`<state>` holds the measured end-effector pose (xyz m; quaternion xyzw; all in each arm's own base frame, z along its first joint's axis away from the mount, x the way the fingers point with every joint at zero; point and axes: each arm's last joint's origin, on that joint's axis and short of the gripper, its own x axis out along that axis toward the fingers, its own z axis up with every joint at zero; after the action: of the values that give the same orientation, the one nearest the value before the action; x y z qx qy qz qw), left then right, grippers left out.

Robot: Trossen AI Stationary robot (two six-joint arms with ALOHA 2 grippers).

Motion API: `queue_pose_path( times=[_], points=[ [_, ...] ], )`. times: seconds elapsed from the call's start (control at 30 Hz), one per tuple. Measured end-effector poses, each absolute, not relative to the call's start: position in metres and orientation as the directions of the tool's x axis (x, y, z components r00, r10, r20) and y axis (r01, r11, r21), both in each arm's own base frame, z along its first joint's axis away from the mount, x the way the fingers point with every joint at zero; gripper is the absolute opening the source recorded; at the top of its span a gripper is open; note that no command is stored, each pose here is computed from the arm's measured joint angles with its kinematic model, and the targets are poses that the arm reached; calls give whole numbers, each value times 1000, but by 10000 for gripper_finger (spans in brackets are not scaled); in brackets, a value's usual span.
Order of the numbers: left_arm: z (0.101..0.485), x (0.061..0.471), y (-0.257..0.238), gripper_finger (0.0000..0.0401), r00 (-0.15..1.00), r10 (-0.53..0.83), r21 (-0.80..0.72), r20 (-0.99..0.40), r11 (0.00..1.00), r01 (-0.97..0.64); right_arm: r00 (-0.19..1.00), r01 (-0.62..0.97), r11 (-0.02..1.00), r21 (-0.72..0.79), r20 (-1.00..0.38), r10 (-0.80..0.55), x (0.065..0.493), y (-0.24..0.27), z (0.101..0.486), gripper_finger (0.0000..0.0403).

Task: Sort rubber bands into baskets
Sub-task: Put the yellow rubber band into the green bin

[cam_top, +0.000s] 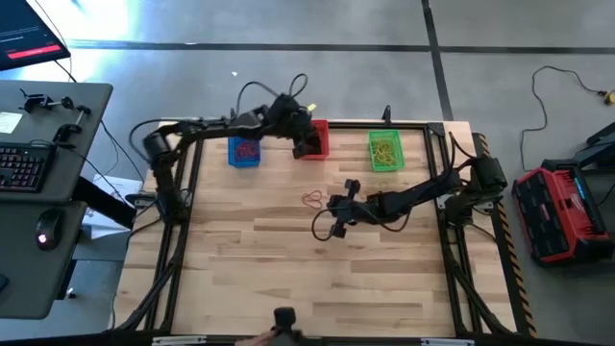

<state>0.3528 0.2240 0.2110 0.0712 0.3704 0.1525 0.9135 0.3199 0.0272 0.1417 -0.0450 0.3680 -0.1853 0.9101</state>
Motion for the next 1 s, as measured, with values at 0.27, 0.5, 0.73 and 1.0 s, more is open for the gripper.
queue_pose_path(
  times=[0.27, 0.5, 0.73, 1.0],
  points=[
    [218, 310, 169, 14, 800, 332, 199, -499, 943, -267, 571, 272, 943, -192, -756, -319, 315, 8, 138, 0],
    [204, 284, 122, 13, 915, 273, 114, -296, 962, -250, 313, 273, 926, -262, -885, -343, 303, -17, 146, 0],
    [189, 270, 83, 13, 965, 182, 64, -186, 983, -173, 131, 248, 937, -247, -950, -285, 289, -31, 150, 0],
    [177, 263, 39, 13, 984, 72, 41, -165, 997, -66, 38, 293, 940, -176, -980, -196, 279, -42, 149, 25]
  ],
)
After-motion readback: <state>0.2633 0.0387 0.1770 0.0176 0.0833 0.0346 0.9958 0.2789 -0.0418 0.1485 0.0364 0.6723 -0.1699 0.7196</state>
